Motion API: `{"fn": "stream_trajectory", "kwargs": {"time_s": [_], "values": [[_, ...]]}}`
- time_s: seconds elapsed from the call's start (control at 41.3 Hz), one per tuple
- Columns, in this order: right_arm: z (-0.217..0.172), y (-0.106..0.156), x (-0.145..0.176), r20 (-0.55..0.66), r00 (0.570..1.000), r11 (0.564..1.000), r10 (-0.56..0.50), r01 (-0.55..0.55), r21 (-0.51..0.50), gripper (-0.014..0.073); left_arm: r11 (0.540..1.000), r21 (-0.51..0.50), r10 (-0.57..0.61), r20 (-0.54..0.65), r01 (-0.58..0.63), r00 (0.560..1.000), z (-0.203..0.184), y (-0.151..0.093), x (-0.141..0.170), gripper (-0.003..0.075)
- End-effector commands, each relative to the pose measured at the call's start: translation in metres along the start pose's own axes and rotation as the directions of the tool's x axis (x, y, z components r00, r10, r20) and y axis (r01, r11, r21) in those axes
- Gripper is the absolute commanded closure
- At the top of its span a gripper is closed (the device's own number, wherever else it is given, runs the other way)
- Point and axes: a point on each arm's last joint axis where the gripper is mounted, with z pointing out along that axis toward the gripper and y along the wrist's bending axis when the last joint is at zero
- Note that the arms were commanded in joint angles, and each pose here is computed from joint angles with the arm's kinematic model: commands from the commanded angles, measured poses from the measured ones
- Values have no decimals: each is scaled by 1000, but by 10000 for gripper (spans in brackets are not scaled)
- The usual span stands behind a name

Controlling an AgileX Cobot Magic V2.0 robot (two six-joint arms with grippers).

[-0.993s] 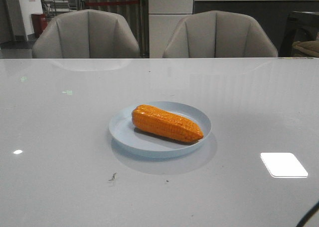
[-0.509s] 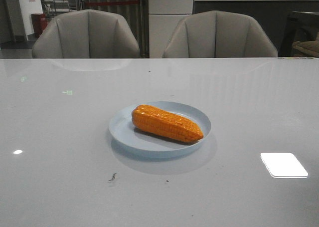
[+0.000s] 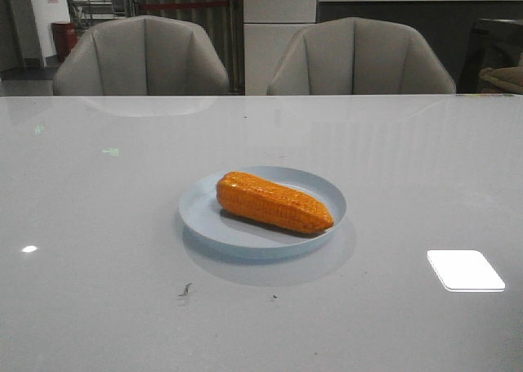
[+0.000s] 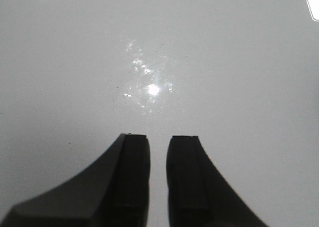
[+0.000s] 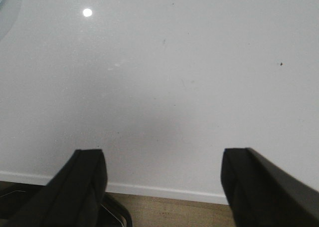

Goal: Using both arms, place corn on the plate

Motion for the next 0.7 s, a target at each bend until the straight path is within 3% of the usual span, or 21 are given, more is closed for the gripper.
{"fn": "stream_trajectory", "kwargs": {"time_s": [0.0, 0.194, 0.678], "values": [[-7, -2, -11, 89, 996, 1000, 14, -15, 13, 11, 1000, -7, -20, 117, 21, 993, -9, 1, -18, 519], [-7, -2, -11, 89, 996, 1000, 14, -15, 13, 11, 1000, -7, -20, 117, 21, 993, -9, 1, -18, 637], [-7, -2, -9, 71, 997, 1000, 13, -14, 10, 11, 1000, -7, -20, 117, 21, 993, -9, 1, -18, 631]]}}
